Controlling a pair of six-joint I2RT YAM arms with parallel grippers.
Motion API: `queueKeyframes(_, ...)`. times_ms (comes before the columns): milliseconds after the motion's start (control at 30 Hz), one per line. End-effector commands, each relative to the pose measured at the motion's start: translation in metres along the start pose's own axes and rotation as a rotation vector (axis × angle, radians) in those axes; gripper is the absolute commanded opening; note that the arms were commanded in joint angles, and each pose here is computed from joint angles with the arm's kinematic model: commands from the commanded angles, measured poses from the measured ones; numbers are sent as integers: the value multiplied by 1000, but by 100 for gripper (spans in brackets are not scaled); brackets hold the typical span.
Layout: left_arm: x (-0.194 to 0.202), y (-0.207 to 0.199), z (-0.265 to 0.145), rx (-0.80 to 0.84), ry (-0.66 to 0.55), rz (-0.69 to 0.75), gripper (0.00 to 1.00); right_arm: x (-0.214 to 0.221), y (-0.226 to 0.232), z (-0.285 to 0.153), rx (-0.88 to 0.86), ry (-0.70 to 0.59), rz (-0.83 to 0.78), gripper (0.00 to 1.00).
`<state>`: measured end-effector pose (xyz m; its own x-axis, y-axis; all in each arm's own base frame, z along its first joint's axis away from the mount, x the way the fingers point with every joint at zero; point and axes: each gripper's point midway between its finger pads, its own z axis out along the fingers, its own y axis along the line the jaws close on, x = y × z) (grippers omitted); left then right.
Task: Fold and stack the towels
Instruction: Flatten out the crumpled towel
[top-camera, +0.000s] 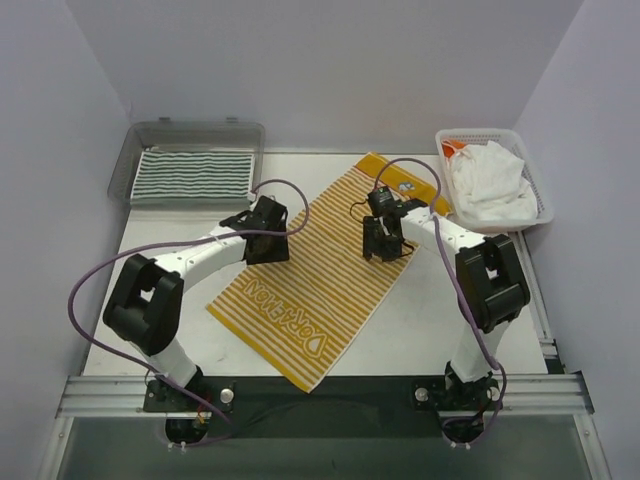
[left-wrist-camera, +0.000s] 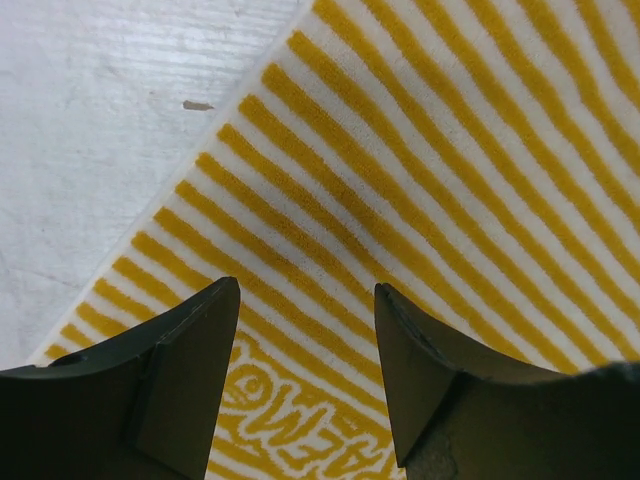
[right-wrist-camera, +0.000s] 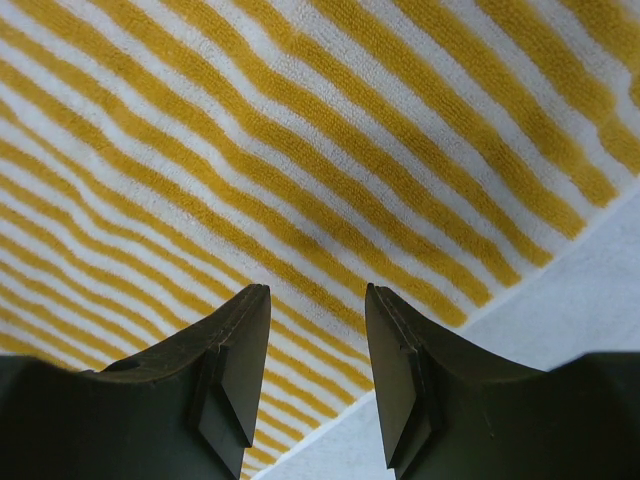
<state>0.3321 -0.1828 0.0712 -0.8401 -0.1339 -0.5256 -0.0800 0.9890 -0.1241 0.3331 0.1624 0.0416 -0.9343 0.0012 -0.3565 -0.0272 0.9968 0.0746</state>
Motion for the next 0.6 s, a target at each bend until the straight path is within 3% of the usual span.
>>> queueKeyframes(0, 13, -5, 6, 32, 47, -6, 66, -1, 2, 5, 5, 30, -4, 43)
queueKeyframes(267, 107, 30, -8, 45, 240, -133, 63, 26, 5, 20, -4, 115, -40, 43)
queueKeyframes(567, 163, 25, -71, 241, 273, -306, 59, 29, 4, 20, -7, 121, -87, 43)
